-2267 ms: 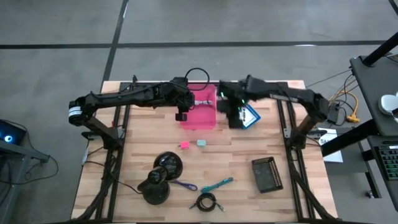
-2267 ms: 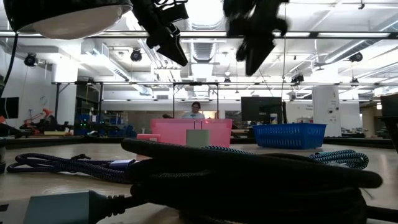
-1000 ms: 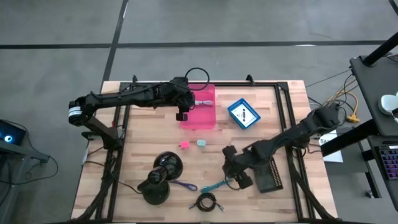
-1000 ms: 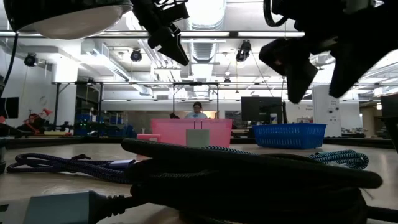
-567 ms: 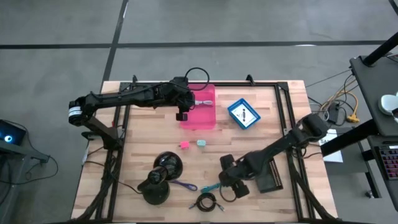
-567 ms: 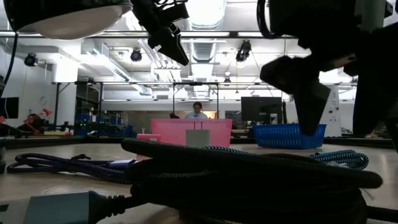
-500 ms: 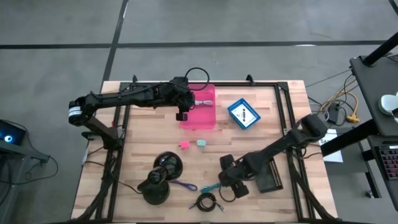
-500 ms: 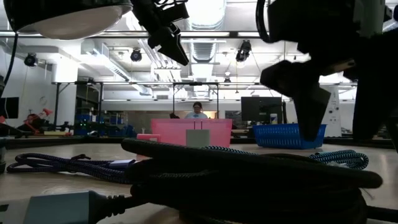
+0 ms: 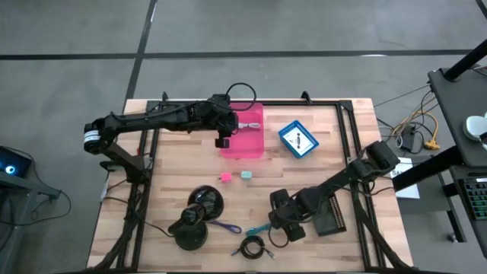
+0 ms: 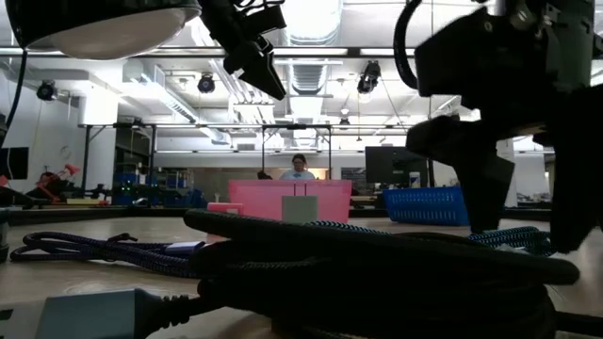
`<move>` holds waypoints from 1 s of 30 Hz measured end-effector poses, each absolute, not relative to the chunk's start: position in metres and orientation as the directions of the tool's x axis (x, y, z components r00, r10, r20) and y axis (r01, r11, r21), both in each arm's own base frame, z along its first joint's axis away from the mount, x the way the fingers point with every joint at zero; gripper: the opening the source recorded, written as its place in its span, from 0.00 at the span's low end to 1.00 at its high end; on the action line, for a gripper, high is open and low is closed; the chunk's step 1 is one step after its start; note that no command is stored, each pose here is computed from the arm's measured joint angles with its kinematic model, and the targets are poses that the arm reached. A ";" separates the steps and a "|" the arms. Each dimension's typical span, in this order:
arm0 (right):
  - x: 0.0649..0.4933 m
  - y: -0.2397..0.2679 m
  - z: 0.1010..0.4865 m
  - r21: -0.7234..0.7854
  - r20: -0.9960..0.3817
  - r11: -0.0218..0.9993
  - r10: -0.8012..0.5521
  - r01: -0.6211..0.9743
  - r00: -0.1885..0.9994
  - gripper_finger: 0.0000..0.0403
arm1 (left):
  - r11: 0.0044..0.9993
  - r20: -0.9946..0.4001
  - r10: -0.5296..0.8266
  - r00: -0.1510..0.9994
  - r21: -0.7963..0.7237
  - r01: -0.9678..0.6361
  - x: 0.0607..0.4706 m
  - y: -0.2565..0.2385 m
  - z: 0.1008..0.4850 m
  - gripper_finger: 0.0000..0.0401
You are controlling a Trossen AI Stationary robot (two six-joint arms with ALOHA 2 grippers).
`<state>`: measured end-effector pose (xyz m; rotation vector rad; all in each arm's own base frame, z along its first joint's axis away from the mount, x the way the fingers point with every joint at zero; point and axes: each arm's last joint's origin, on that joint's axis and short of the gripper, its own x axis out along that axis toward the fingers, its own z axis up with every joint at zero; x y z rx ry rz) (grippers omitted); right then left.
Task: Pick and place items into bin
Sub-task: Put the light blue charger cable into the pink bin
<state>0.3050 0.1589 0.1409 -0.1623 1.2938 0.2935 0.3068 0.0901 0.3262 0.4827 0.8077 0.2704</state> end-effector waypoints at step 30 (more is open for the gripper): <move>0.302 0.160 0.138 0.017 -0.965 0.903 0.128 -0.429 0.231 0.05 | 0.859 -0.625 0.409 0.665 0.509 -0.049 0.307 0.090 0.326 0.42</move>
